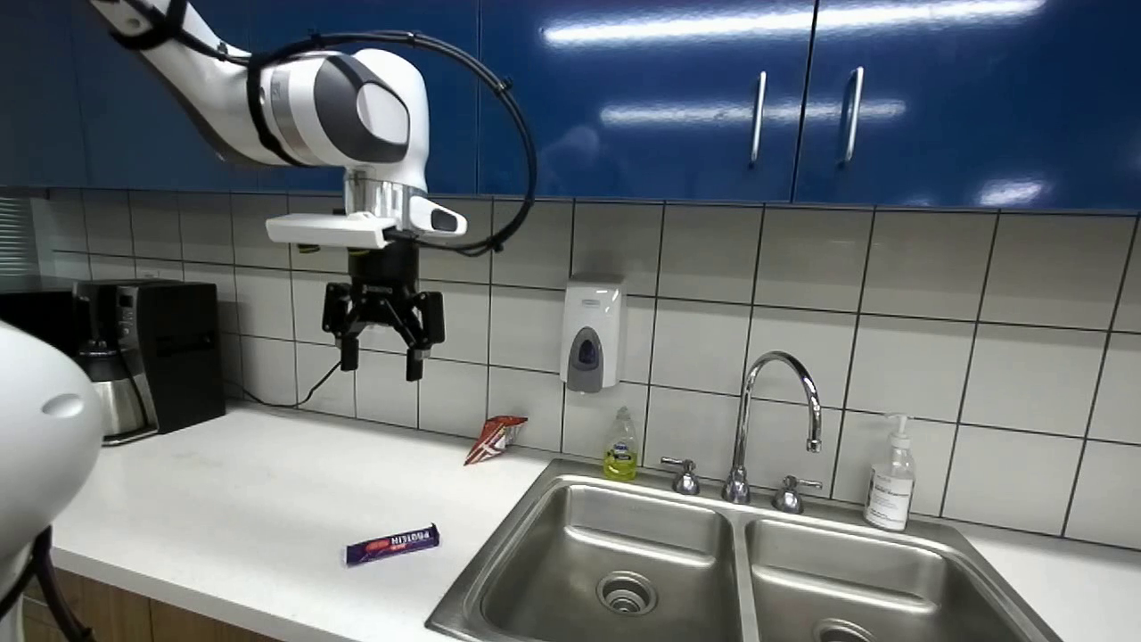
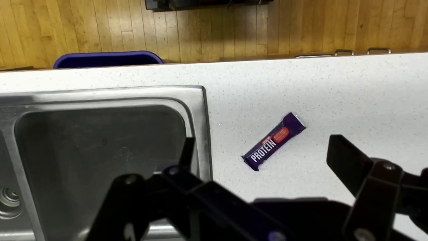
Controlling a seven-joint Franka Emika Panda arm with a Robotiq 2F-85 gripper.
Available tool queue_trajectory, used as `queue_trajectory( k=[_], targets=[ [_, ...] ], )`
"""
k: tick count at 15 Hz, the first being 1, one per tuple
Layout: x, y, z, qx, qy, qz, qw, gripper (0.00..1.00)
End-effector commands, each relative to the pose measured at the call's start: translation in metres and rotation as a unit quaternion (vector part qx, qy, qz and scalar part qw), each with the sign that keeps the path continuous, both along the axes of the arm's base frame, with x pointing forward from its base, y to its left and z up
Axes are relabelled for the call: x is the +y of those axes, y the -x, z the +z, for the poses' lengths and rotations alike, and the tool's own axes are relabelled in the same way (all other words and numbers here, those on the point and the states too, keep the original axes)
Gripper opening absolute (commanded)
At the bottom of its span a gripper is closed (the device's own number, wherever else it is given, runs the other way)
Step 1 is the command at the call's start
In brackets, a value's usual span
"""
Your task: Pick up the snuck and put it in the sink
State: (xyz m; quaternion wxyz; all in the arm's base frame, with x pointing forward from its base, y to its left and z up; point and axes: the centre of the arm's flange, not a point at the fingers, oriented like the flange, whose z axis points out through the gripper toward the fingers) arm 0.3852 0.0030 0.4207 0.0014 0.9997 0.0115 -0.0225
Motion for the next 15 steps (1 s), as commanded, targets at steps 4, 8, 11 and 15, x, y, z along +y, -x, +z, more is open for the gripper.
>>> queue_trajectory(
  k=[4,8,11,15],
  targets=[
    [0.015,-0.032,-0.071,0.005,0.009,0.012,0.9999,1.00],
    [0.031,-0.050,-0.114,0.000,0.017,0.029,0.9994,1.00],
    [0.040,-0.060,-0.144,0.004,0.020,0.037,0.9991,1.00],
    [0.045,-0.080,-0.179,0.008,0.026,0.042,0.9988,1.00]
  ],
)
